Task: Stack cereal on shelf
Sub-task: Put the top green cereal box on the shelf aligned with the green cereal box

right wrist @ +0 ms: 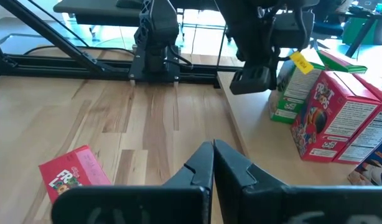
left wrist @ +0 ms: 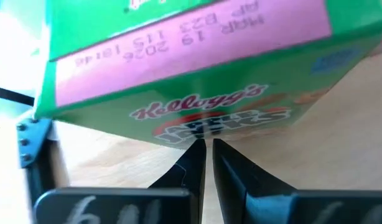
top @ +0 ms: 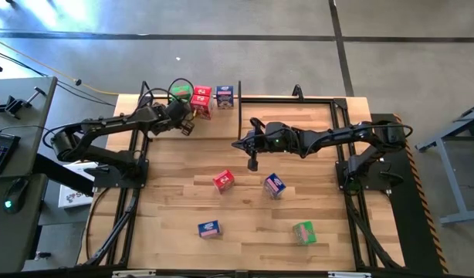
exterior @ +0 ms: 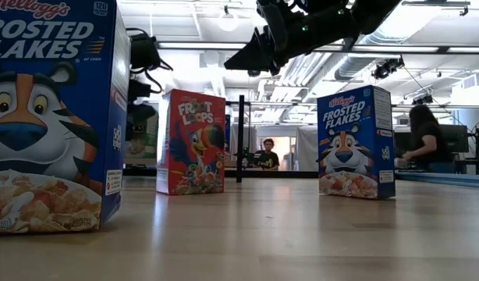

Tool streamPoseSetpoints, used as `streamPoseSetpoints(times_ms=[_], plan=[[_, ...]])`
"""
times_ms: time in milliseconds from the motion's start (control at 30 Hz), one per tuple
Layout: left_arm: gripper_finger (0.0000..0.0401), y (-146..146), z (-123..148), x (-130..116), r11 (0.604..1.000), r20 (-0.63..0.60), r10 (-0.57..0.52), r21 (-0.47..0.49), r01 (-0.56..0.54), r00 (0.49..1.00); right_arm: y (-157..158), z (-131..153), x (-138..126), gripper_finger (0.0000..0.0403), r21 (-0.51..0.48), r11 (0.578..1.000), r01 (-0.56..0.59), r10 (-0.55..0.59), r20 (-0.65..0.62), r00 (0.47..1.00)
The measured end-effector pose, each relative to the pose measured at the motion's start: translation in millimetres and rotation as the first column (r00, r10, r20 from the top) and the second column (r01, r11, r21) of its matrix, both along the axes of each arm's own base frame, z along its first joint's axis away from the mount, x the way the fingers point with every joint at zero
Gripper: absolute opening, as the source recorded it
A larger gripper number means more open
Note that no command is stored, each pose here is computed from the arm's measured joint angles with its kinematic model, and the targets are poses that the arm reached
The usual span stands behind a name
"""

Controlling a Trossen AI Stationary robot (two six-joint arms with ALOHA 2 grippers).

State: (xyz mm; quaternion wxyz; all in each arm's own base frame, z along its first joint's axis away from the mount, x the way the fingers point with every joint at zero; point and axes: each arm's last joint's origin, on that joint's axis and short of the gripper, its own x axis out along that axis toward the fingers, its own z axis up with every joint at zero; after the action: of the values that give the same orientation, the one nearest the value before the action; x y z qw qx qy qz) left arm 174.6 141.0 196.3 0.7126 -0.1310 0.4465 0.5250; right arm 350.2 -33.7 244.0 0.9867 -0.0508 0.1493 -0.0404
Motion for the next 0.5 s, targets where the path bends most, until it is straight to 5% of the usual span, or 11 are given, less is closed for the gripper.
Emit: streamPoseSetpoints(times_ms=[500], plan=[[0.0021,5.6,4.6,6.8,0.999,0.155,0.036,0.021,-0.039,0.987,0.0,-0.7,-0.2,0.0000,-0.007,1.000,-0.002,0.002,-0.009,1.000]])
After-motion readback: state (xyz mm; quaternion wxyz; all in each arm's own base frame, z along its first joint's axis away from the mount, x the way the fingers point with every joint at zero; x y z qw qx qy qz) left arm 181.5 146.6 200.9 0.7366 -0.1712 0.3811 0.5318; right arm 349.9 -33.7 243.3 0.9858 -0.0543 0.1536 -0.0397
